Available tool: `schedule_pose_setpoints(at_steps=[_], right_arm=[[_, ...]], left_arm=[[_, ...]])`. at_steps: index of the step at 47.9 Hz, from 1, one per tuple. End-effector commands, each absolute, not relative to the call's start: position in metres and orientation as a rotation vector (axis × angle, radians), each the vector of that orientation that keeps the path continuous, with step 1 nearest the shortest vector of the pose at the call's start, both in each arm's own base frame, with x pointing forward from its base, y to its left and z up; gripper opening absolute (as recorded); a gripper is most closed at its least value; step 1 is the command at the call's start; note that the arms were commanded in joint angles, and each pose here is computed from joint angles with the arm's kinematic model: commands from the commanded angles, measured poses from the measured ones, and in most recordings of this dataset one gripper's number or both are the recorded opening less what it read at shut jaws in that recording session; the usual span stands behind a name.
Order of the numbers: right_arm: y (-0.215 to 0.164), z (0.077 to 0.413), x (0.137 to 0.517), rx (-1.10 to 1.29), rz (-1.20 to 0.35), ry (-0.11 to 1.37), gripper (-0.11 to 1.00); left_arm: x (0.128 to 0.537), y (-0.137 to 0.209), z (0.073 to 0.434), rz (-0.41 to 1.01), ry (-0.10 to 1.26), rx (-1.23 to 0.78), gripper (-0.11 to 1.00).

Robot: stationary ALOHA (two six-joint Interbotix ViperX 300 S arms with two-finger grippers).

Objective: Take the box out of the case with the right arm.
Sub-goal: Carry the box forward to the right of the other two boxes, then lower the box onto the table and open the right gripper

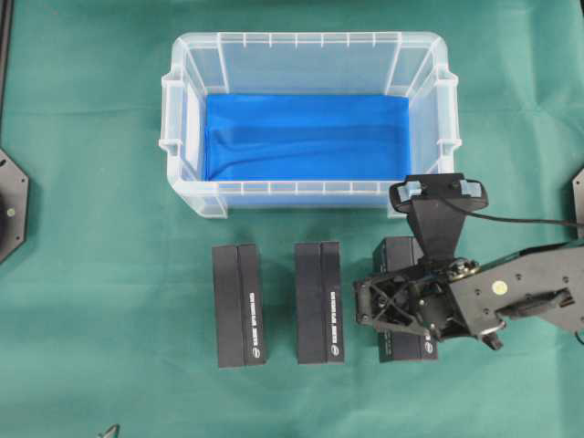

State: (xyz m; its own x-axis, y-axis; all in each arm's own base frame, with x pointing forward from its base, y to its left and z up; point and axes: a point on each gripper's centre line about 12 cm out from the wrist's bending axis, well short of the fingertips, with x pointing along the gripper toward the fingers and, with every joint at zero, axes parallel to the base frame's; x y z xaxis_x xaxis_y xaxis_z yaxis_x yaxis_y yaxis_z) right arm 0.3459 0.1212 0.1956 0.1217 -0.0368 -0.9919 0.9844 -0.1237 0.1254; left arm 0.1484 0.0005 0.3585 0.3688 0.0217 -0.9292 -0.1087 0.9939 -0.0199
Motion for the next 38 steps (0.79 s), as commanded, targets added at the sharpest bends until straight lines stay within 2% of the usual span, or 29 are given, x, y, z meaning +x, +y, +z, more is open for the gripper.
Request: schedule_pose_setpoints(at_steps=[1,11,31,33,36,38], right_arm=[[0.1225,0.2071,0.3473,1.374,-1.189,1.025,0.65],[0.1253,0.2077,0.3506,1.401,-1.154,1.025,0.65],[0.1240,0.2085,0.3475,1.386,-1.185,1.032,0.65],[0.1239,0.2089,0.3473,1.384,-1.188,1.033,0.70],[0.1238,0.2097,0.3473,1.382,-1.191,1.034,0.86],[0.1237,0.2107,0.3470,1.381,-1.192,1.034,0.91]], left_arm=[[0.1505,0.0006,0.3614,0.084,1.181,-0.079,0.00],[0.1501,0.0006,0.3611,0.084,1.181,-0.079,0.00],[0.1487,0.0006,0.3625,0.083,1.174,-0.079,0.00],[0.1487,0.0004,0.3625,0.082,1.174,-0.080,0.00],[0.1487,0.0006,0.3620,0.083,1.175,-0.079,0.00],[0.1487,0.0004,0.3625,0.082,1.174,-0.080,0.00]])
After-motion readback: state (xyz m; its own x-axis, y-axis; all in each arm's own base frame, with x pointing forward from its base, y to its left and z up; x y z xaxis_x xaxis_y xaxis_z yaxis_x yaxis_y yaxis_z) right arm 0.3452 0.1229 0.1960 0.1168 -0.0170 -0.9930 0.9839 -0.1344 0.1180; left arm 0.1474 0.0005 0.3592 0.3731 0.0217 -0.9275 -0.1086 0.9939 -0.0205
